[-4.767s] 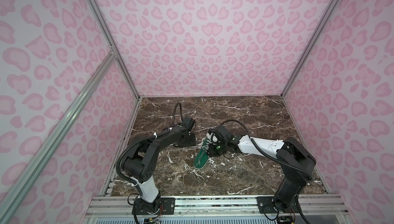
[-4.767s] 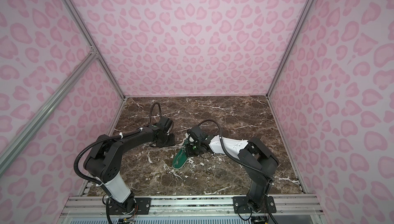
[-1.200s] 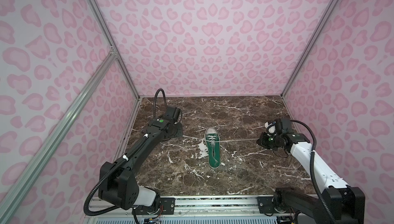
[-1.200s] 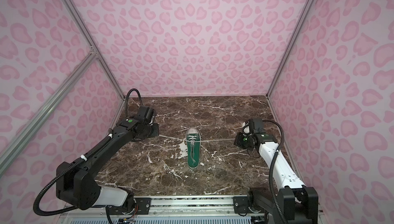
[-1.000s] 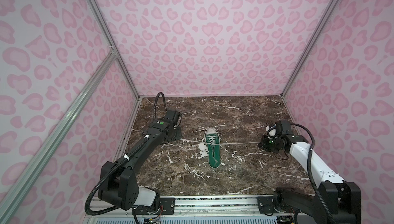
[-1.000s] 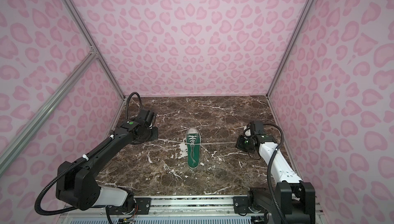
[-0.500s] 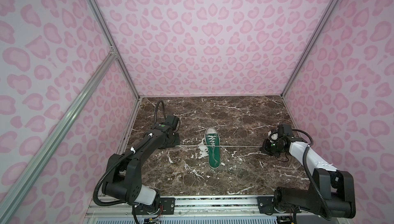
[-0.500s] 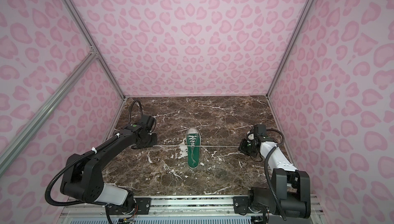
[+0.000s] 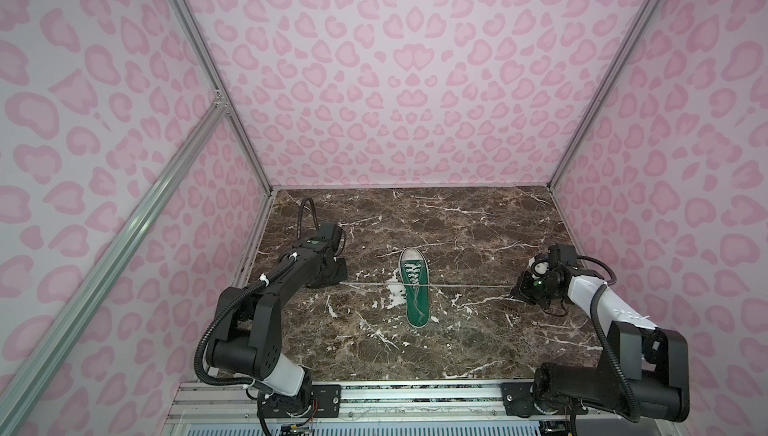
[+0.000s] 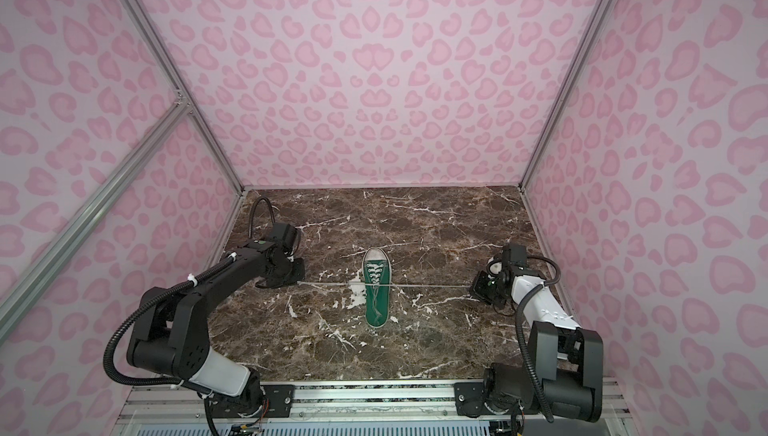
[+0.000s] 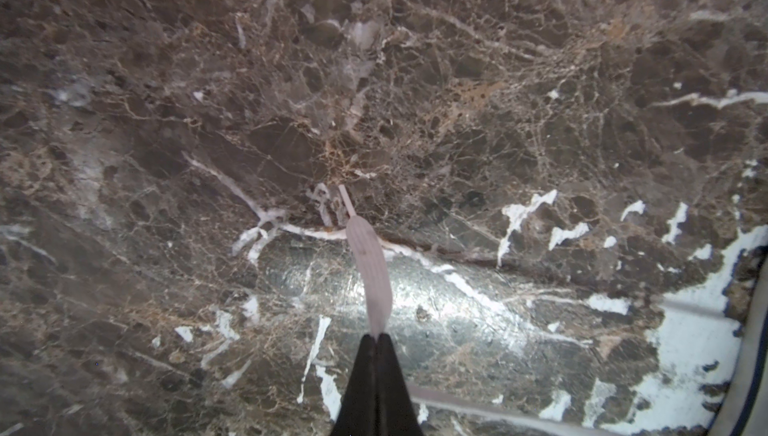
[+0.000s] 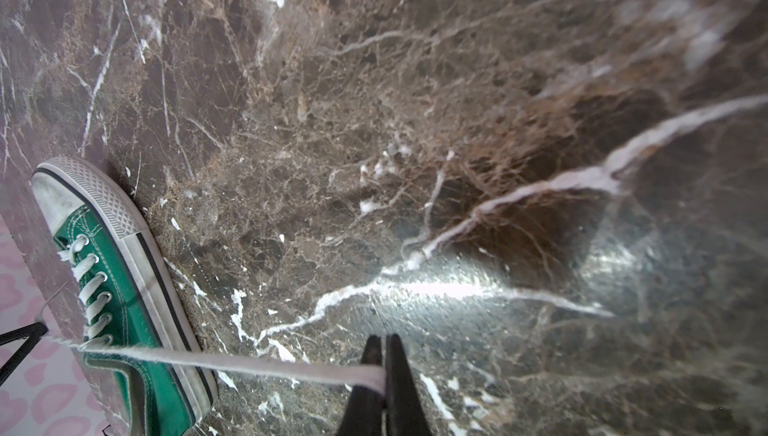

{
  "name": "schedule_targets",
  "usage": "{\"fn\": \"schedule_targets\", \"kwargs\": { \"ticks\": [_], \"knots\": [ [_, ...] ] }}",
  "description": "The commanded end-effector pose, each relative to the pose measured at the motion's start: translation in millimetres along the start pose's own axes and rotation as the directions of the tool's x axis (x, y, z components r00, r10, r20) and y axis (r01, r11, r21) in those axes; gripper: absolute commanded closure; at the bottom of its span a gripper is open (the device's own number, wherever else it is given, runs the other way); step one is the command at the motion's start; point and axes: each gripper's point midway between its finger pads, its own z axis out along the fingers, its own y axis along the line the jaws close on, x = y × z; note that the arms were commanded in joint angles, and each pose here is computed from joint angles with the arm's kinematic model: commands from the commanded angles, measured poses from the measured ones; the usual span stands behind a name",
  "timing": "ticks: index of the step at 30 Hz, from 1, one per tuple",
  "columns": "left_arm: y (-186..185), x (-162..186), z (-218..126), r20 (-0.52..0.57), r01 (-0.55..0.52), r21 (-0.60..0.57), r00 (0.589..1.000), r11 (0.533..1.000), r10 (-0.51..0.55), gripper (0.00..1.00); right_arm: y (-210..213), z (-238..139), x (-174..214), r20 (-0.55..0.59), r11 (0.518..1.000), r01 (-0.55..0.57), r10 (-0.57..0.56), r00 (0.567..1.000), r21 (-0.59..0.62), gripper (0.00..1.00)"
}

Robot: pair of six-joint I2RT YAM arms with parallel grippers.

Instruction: Tie the shoes

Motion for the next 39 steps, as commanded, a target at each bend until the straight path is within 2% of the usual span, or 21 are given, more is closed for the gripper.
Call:
{"fn": "schedule_targets", "kwargs": {
  "ticks": [1, 5, 7, 11, 14, 21, 26, 29, 31, 35, 39],
  "knots": [
    [13, -1, 5, 0.003, -0.01, -0.066, 1.0, 0.998, 0.01, 0.96, -9, 0, -6, 0.031, 0.999, 0.0, -0.001, 1.0, 0.045, 1.0],
    [7, -3, 4, 0.006, -0.004, -0.032, 1.0, 0.999, 0.005, 0.96, -7, 0, -6, 0.029, 0.999, 0.004, -0.005, 1.0, 0.036, 1.0],
    [-6, -3, 3, 0.007, 0.001, 0.041, 1.0, 0.999, -0.001, 0.96, 0, 1, -5, 0.021, 1.0, 0.011, -0.011, 1.0, -0.004, 1.0],
    [-28, 1, -4, 0.007, -0.037, 0.11, 0.999, 0.993, 0.037, 0.96, 24, 6, 9, -0.041, 0.995, 0.081, -0.083, 0.996, -0.055, 1.0],
    [-36, 5, -8, 0.001, -0.057, 0.119, 0.998, 0.991, 0.057, 0.96, 37, 11, 22, -0.088, 0.99, 0.135, -0.139, 0.986, -0.043, 1.0],
    [-42, 16, -13, 0.0, -0.056, 0.146, 0.998, 0.988, 0.057, 0.96, 55, 14, 30, -0.098, 0.984, 0.164, -0.171, 0.98, -0.069, 1.0],
    [-45, 25, -15, -0.01, -0.065, 0.147, 0.998, 0.987, 0.068, 0.96, 76, 8, 49, -0.145, 0.972, 0.209, -0.224, 0.964, -0.112, 1.0],
    [-44, 30, -12, -0.015, -0.065, 0.145, 0.998, 0.987, 0.068, 0.96, 64, 7, 56, -0.167, 0.974, 0.22, -0.226, 0.96, -0.05, 1.0],
    [-44, 33, -11, -0.015, -0.061, 0.151, 0.998, 0.987, 0.064, 0.96, 54, 9, 56, -0.168, 0.976, 0.217, -0.215, 0.962, -0.007, 1.0],
    [-46, 36, -11, -0.015, -0.063, 0.161, 0.998, 0.985, 0.066, 0.96, 63, 8, 54, -0.135, 0.98, 0.194, -0.2, 0.971, -0.051, 1.0],
    [-47, 36, -14, 0.004, -0.065, 0.167, 0.998, 0.984, 0.065, 0.96, 86, -4, 57, -0.133, 0.966, 0.245, -0.254, 0.958, -0.08, 1.0]
  ]
}}
